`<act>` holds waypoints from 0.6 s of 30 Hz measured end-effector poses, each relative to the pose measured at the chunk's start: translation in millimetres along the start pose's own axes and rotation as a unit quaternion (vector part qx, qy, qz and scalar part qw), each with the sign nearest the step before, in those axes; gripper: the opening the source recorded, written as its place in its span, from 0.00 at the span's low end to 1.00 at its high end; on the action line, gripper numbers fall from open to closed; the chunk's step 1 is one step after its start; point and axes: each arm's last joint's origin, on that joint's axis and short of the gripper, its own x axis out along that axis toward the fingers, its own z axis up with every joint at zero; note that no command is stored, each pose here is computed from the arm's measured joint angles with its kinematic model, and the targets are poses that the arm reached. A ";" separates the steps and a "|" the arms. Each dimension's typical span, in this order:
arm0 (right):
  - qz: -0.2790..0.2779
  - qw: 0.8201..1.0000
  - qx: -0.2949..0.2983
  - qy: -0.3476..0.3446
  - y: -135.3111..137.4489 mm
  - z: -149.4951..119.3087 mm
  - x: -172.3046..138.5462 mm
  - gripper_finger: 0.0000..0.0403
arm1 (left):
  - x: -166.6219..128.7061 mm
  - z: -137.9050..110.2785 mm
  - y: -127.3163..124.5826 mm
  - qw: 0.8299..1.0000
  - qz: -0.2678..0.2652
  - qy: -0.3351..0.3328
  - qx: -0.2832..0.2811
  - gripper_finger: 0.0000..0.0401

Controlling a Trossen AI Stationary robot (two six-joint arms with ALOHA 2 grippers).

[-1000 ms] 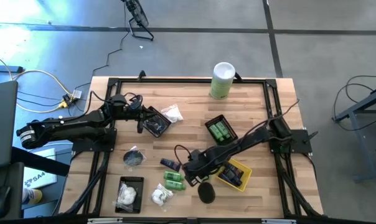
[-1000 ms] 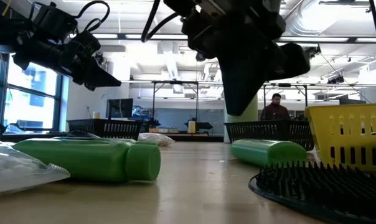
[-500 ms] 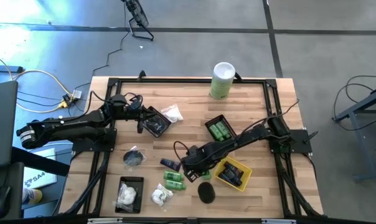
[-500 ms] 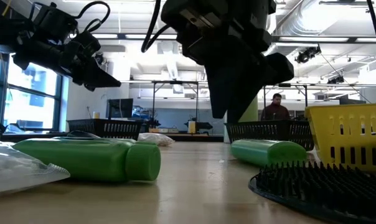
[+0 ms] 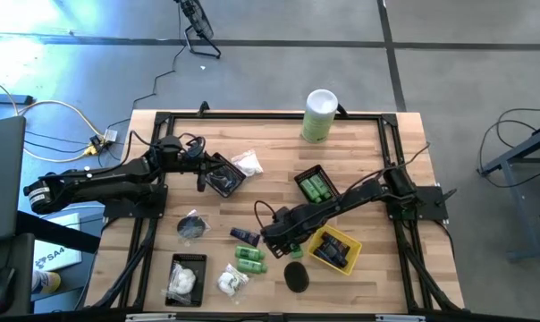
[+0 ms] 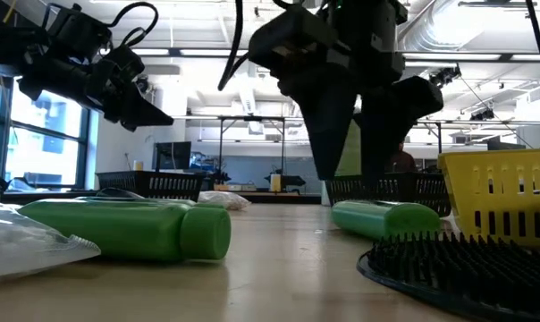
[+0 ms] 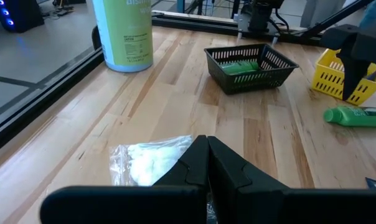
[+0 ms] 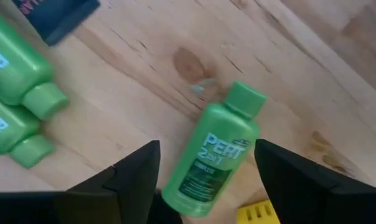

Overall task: Pick & Place Travel size toiletries
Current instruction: Put the shampoo bottle into the top right black bin

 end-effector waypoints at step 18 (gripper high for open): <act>-0.014 1.000 0.000 0.005 -2.9 1.4 8.9 0.62 | 0.0 -1.0 0.0 1.000 0.000 0.005 -0.002 0.00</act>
